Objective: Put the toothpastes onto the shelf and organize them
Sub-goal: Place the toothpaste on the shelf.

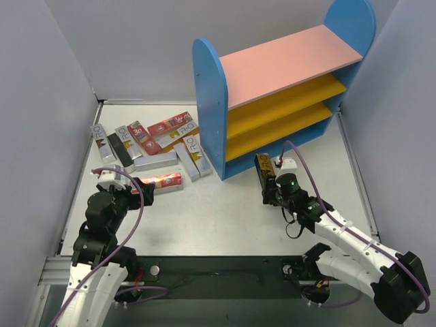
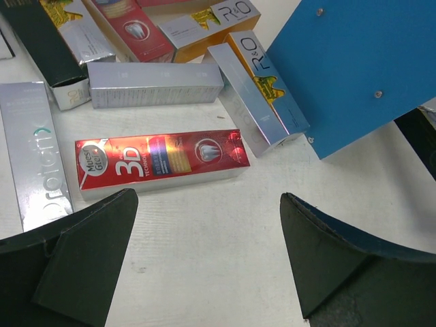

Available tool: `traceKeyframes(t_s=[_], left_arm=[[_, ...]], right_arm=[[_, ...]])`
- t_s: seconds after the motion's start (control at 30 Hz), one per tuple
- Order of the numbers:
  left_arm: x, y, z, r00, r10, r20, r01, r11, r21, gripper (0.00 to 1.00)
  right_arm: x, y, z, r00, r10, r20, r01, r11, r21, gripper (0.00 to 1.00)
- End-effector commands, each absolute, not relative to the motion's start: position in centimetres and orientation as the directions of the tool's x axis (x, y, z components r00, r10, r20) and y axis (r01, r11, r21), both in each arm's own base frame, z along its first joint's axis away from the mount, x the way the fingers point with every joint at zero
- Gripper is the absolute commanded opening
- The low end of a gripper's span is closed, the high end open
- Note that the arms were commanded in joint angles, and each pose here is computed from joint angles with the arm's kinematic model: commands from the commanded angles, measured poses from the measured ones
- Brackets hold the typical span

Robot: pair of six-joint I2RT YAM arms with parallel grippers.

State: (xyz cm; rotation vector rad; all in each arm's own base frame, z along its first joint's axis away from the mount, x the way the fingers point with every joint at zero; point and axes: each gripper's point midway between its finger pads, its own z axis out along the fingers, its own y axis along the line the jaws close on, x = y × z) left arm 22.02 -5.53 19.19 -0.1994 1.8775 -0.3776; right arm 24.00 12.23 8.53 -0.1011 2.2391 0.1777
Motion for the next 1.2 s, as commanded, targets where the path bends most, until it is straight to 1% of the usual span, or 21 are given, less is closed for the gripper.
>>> traceKeyframes(t_s=[0.0,0.07,0.13,0.2,0.23,0.27,0.37,0.47,0.5,0.77,0.87,0.97,1.0,1.13,1.17], left_arm=[[23.6,-6.0,22.4,-0.215,-0.303,-0.928,0.124,0.935,-0.334,0.97],[24.1,-6.0,22.6,-0.209,-0.283,-0.936,0.129,0.941,-0.314,0.97],[24.5,-5.8,22.8,-0.197,-0.249,-0.948,0.127,0.953,-0.277,0.97],[24.6,-5.5,23.0,-0.176,-0.224,-0.958,0.121,0.961,-0.247,0.97],[24.6,-5.4,23.2,-0.163,-0.223,-0.961,0.120,0.962,-0.244,0.97],[24.5,-5.3,23.1,-0.160,-0.224,-0.961,0.117,0.963,-0.243,0.97],[24.0,-6.2,23.6,-0.143,-0.232,-0.962,0.157,0.954,-0.254,0.97],[23.8,-6.9,23.9,-0.127,-0.226,-0.966,0.193,0.949,-0.248,0.97],[23.8,-7.0,24.0,-0.126,-0.226,-0.966,0.197,0.949,-0.248,0.97],[24.0,-7.5,23.5,-0.150,-0.216,-0.965,0.211,0.946,-0.245,0.97],[24.1,-7.2,23.2,-0.162,-0.212,-0.964,0.189,0.952,-0.241,0.97],[24.3,-7.3,23.0,-0.175,-0.204,-0.963,0.188,0.953,-0.236,0.97],[24.3,-7.2,23.0,-0.180,-0.202,-0.963,0.186,0.954,-0.235,0.97],[24.4,-7.3,22.9,-0.185,-0.201,-0.962,0.187,0.954,-0.235,0.97],[24.4,-7.4,22.8,-0.189,-0.200,-0.961,0.191,0.953,-0.235,0.97]], right_arm=[[27.8,15.3,12.3,-0.496,-0.064,-0.866,-0.315,0.943,0.111,0.22],[28.8,15.2,12.6,-0.464,-0.129,-0.876,-0.348,0.936,0.046,0.22],[29.8,15.2,11.8,-0.479,-0.158,-0.864,-0.356,0.934,0.027,0.22],[30.9,15.0,11.1,-0.503,-0.165,-0.848,-0.365,0.930,0.036,0.22],[31.2,15.2,11.0,-0.509,-0.161,-0.846,-0.378,0.924,0.052,0.20],[31.6,15.2,11.0,-0.510,-0.156,-0.846,-0.381,0.923,0.060,0.20],[32.9,15.0,9.8,-0.517,-0.186,-0.836,-0.395,0.918,0.040,0.19],[33.6,14.9,8.7,-0.536,-0.217,-0.816,-0.403,0.915,0.021,0.22],[34.2,15.0,9.1,-0.529,-0.214,-0.821,-0.409,0.912,0.026,0.24],[36.6,15.6,8.9,-0.552,-0.192,-0.811,-0.410,0.910,0.063,0.27],[37.3,15.3,9.0,-0.558,-0.181,-0.810,-0.397,0.915,0.069,0.31],[37.7,14.9,9.2,-0.562,-0.162,-0.811,-0.375,0.924,0.075,0.43],[37.8,14.7,9.1,-0.565,-0.159,-0.809,-0.367,0.927,0.074,0.51],[37.9,14.6,9.1,-0.570,-0.153,-0.807,-0.353,0.933,0.073,0.59],[37.8,14.5,9.0,-0.571,-0.151,-0.807,-0.350,0.934,0.072,0.63]])
